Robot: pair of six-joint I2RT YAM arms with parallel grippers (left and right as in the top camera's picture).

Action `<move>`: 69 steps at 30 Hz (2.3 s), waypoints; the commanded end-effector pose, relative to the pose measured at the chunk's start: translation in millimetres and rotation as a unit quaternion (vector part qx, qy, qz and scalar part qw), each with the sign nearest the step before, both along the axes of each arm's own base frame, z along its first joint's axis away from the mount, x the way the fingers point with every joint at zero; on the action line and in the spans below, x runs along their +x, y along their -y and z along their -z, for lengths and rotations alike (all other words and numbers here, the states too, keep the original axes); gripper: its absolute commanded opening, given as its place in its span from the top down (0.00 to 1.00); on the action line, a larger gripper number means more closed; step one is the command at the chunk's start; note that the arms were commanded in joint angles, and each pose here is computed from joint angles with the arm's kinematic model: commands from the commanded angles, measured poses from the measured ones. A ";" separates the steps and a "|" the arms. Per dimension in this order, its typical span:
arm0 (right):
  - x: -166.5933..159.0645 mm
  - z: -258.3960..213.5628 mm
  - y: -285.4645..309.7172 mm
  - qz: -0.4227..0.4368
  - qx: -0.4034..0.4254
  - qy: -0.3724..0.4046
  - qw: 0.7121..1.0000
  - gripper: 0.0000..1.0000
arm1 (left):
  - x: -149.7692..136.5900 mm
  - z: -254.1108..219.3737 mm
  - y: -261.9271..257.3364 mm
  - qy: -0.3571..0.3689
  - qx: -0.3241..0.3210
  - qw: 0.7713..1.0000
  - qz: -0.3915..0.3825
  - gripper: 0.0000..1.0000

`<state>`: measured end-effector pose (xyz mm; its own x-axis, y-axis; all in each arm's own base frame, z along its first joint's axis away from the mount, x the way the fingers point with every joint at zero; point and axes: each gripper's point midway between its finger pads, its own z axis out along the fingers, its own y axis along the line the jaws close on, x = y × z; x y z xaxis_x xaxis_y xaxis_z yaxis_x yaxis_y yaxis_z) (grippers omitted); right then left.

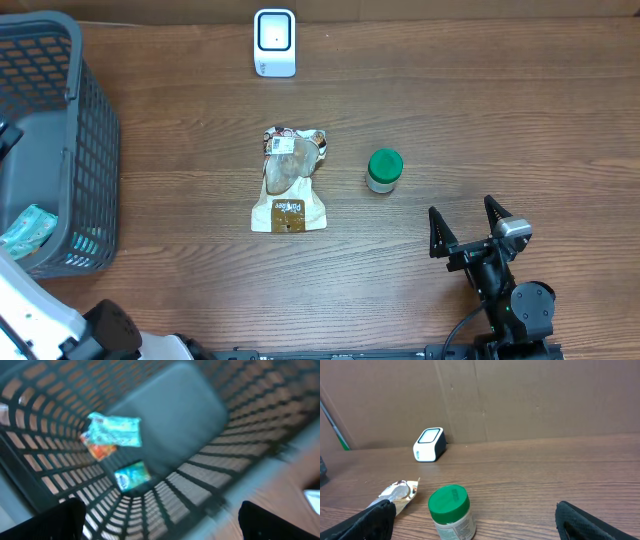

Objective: Scan the item barcode
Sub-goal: 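Move the left gripper into the basket and grasp the green wipes pack, then lift the green wipes pack with the left gripper toward the table centre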

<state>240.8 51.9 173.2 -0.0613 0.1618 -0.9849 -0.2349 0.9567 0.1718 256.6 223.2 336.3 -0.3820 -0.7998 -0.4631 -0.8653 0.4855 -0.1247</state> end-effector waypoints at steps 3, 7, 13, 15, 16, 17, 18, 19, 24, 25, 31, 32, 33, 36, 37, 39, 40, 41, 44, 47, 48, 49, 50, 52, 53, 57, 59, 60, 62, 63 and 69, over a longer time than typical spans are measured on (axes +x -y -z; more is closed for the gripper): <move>0.1 1.5 0.6 0.003 0.001 0.003 1.000 0.00 | -6.0 49.9 -19.0 -0.032 -0.041 0.998 -0.033 0.04; 0.1 1.5 0.6 0.003 0.001 0.003 1.000 0.00 | -2.3 79.8 -28.0 -0.048 -0.045 0.997 -0.029 0.05; 0.1 1.5 0.6 0.003 0.001 0.003 1.000 0.00 | 4.0 108.0 -37.7 -0.053 -0.041 0.997 -0.021 0.05; 0.1 1.5 0.6 0.003 0.000 0.003 1.000 0.00 | 3.8 115.3 -41.1 -0.057 -0.040 0.997 -0.020 0.05; 0.1 1.5 0.6 0.003 0.001 0.003 1.000 0.00 | 2.6 118.9 -43.6 -0.059 -0.039 0.997 -0.022 0.05; 0.1 1.5 0.6 0.003 0.001 0.003 1.000 0.00 | 1.7 122.1 -45.3 -0.063 -0.037 0.997 -0.023 0.05; 0.1 1.5 0.6 0.003 0.001 0.003 1.000 0.00 | -0.7 125.9 -47.9 -0.070 -0.033 0.997 -0.025 0.05; 0.1 1.5 0.6 0.003 0.001 0.003 1.000 0.00 | -3.0 129.9 -51.1 -0.078 -0.026 0.996 -0.027 0.05; 0.1 1.5 0.6 0.003 0.001 0.003 1.000 0.00 | -8.1 153.4 -60.0 -0.116 0.001 0.993 0.007 0.02; 0.1 1.5 0.6 0.003 0.001 0.003 1.000 0.00 | -7.9 158.1 -60.2 -0.118 0.002 0.993 0.012 0.02; 0.1 1.5 0.6 0.003 0.001 0.003 1.000 0.00 | -2.6 181.2 -65.1 -0.122 0.018 0.991 0.044 0.04; 0.1 1.5 0.6 0.003 0.001 0.003 1.000 0.00 | -0.8 184.1 -66.8 -0.122 0.024 0.991 0.052 0.04; 0.1 1.5 0.6 0.003 0.001 0.003 1.000 0.00 | 0.6 186.0 -68.3 -0.121 0.029 0.991 0.057 0.04; 0.1 1.5 0.6 0.003 0.001 0.003 1.000 0.00 | 4.6 192.0 -72.3 -0.115 0.038 0.991 0.059 0.05; 0.1 1.5 0.6 0.003 0.001 0.003 1.000 0.00 | 5.6 194.6 -73.2 -0.114 0.039 0.991 0.059 0.05; 0.1 1.5 0.6 0.003 0.001 0.003 1.000 0.00 | 7.5 200.9 -75.3 -0.116 0.038 0.991 0.059 0.05; 0.1 1.5 0.6 0.003 0.001 0.003 1.000 0.00 | 7.7 205.4 -77.4 -0.121 0.037 0.990 0.058 0.05; 0.1 1.5 0.6 0.003 0.001 0.003 1.000 0.00 | 7.3 210.9 -79.2 -0.128 0.036 0.989 0.057 0.06; 0.1 1.5 0.6 0.003 0.001 0.003 1.000 0.00 | 3.3 229.7 -84.0 -0.158 0.028 0.986 0.052 0.06; 0.1 1.5 0.6 0.003 0.001 0.003 1.000 0.00 | 1.2 253.4 -86.8 -0.190 0.016 0.979 0.067 0.07; 0.1 1.5 0.6 0.003 0.001 0.003 1.000 0.00 | 1.2 260.4 -86.8 -0.197 0.011 0.978 0.073 0.08; 0.1 1.5 0.6 0.003 0.001 0.003 1.000 0.00 | 1.1 268.4 -86.8 -0.204 0.005 0.976 0.076 0.09; 0.1 1.5 0.6 0.003 0.000 0.003 1.000 0.00 | 1.2 274.6 -86.9 -0.208 0.001 0.975 0.079 0.10; 0.1 1.5 0.6 0.003 0.001 0.003 1.000 0.00 | 1.4 286.5 -87.8 -0.217 -0.006 0.973 0.080 0.11; 0.1 1.5 0.6 0.003 0.001 0.003 1.000 0.00 | 1.7 292.0 -88.1 -0.219 -0.010 0.972 0.081 0.11; 0.1 1.5 0.6 0.003 0.001 0.003 1.000 0.00 | 2.2 307.5 -88.5 -0.227 -0.019 0.970 0.083 0.12; 0.1 1.6 0.6 0.003 0.000 0.002 1.000 0.00 | 2.4 313.2 -88.7 -0.230 -0.022 0.969 0.083 0.13; 0.1 1.5 0.6 0.003 0.001 0.003 1.000 0.00 | 2.5 315.9 -88.8 -0.231 -0.024 0.969 0.083 0.14; 0.1 1.5 0.6 0.003 0.001 0.003 1.000 0.00 | 2.3 322.0 -88.6 -0.235 -0.028 0.968 0.084 0.16; 0.1 1.5 0.6 0.003 0.001 0.003 1.000 0.00 | 2.1 324.0 -88.3 -0.236 -0.030 0.968 0.085 0.19; 0.1 1.5 0.6 0.003 0.000 0.003 1.000 0.00 | 1.6 329.5 -87.1 -0.240 -0.035 0.966 0.086 0.71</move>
